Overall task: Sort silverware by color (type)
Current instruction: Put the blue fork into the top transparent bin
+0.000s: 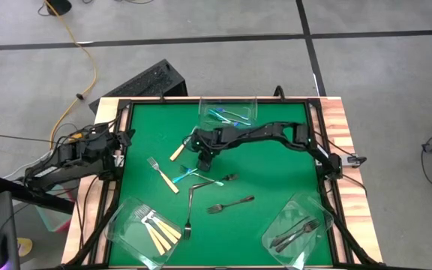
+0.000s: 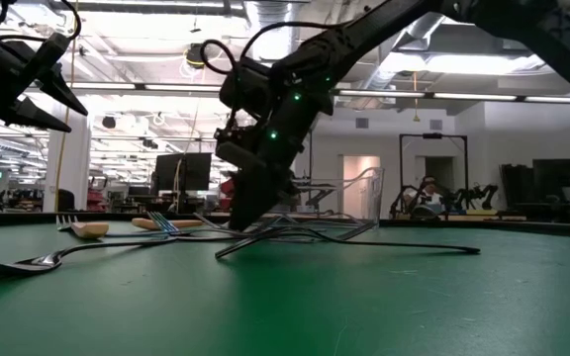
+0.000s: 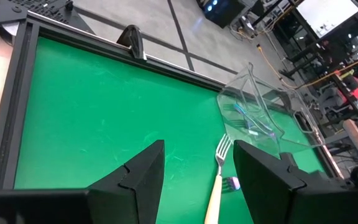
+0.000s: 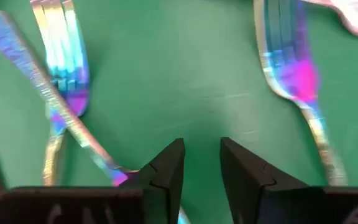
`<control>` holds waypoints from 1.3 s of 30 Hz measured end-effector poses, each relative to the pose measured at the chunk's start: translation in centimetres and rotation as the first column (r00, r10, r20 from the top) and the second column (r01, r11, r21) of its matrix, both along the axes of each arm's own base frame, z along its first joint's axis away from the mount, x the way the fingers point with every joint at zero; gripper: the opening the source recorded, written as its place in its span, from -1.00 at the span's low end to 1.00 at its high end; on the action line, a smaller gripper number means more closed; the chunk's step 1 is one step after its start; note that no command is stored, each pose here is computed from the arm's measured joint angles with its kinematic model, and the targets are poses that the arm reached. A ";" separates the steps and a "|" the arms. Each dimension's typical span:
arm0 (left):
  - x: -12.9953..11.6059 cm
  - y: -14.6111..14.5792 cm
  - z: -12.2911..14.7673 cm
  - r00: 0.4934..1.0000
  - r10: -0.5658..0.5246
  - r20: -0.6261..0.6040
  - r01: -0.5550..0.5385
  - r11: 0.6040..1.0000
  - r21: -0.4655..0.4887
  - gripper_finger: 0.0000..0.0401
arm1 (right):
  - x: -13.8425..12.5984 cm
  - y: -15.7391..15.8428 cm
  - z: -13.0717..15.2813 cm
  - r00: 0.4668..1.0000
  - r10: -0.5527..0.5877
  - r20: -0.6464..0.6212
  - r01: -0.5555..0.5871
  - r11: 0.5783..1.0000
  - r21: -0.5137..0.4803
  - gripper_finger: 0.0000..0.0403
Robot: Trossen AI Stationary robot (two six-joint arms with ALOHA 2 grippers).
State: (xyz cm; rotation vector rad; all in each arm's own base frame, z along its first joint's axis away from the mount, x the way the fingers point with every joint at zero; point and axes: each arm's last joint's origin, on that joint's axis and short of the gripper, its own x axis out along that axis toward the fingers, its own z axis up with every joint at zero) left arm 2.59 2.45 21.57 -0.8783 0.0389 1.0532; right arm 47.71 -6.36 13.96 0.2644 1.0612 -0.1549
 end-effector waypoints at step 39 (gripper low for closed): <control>0.0 0.0 0.0 1.000 0.012 -0.002 -0.012 1.000 0.006 -0.12 | -0.1 5.2 6.2 0.841 0.523 0.138 -0.477 0.838 -0.266 0.24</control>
